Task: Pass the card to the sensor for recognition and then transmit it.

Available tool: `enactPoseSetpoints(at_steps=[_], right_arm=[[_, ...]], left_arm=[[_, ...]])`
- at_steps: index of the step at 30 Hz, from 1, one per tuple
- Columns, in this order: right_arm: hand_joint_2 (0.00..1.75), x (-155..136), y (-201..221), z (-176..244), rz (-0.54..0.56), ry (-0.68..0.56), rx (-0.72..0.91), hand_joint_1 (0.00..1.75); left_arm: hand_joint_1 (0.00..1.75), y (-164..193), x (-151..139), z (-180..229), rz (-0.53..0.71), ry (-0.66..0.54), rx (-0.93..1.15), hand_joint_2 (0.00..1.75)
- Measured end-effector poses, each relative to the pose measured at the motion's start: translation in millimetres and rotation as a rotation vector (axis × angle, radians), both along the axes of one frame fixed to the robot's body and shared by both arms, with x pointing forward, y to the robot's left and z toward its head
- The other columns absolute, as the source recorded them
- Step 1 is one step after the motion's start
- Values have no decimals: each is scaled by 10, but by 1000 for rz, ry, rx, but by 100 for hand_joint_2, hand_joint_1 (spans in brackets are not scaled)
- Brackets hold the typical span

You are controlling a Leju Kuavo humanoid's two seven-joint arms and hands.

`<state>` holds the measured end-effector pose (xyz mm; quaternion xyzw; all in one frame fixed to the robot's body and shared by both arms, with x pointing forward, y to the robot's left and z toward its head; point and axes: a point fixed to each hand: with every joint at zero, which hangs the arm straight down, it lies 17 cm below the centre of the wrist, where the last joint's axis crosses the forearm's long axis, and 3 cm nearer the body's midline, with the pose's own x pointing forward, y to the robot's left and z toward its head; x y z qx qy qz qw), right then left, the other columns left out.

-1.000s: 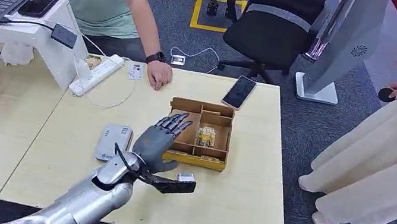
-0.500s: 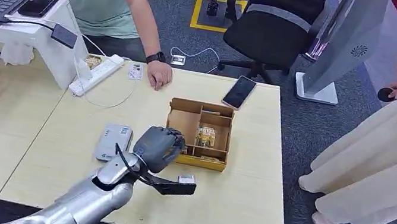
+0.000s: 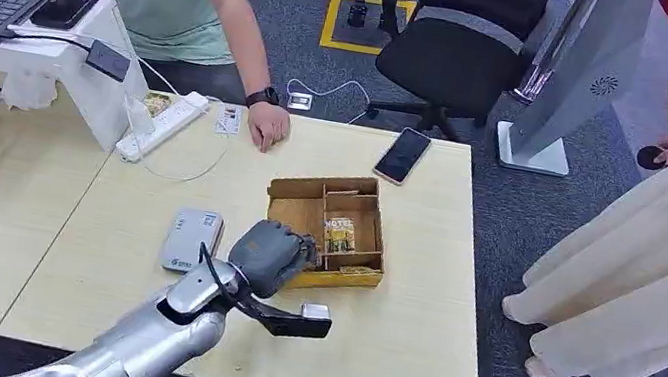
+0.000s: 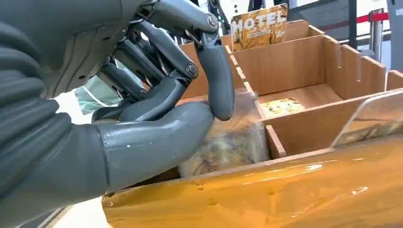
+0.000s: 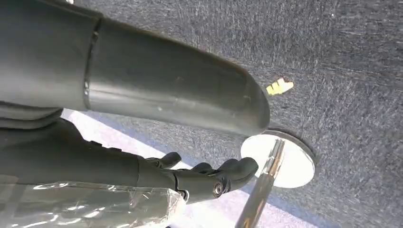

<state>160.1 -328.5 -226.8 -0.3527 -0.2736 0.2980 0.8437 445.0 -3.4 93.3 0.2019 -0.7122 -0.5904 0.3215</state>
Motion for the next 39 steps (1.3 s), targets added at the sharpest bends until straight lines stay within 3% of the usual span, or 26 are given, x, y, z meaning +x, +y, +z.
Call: enactPoseSetpoints(at_steps=[21, 22, 30, 31, 39], right_arm=[[0, -5, -168, 34, -17, 7, -50, 0], [0, -3, -173, 36, -17, 7, -51, 0], [0, -1, -189, 43, -18, 4, -56, 0], [0, -2, -189, 42, -18, 5, -56, 0], [0, -5, -187, 42, -18, 3, -54, 0]], left_arm=[[175, 20, 56, 403, 42, -206, -62, 175], [141, 13, 56, 422, 43, -212, -65, 175], [141, -21, 56, 477, 41, -225, -75, 175], [0, -25, 55, 480, 40, -225, -76, 175], [0, -14, 65, 530, 50, -238, -92, 175]])
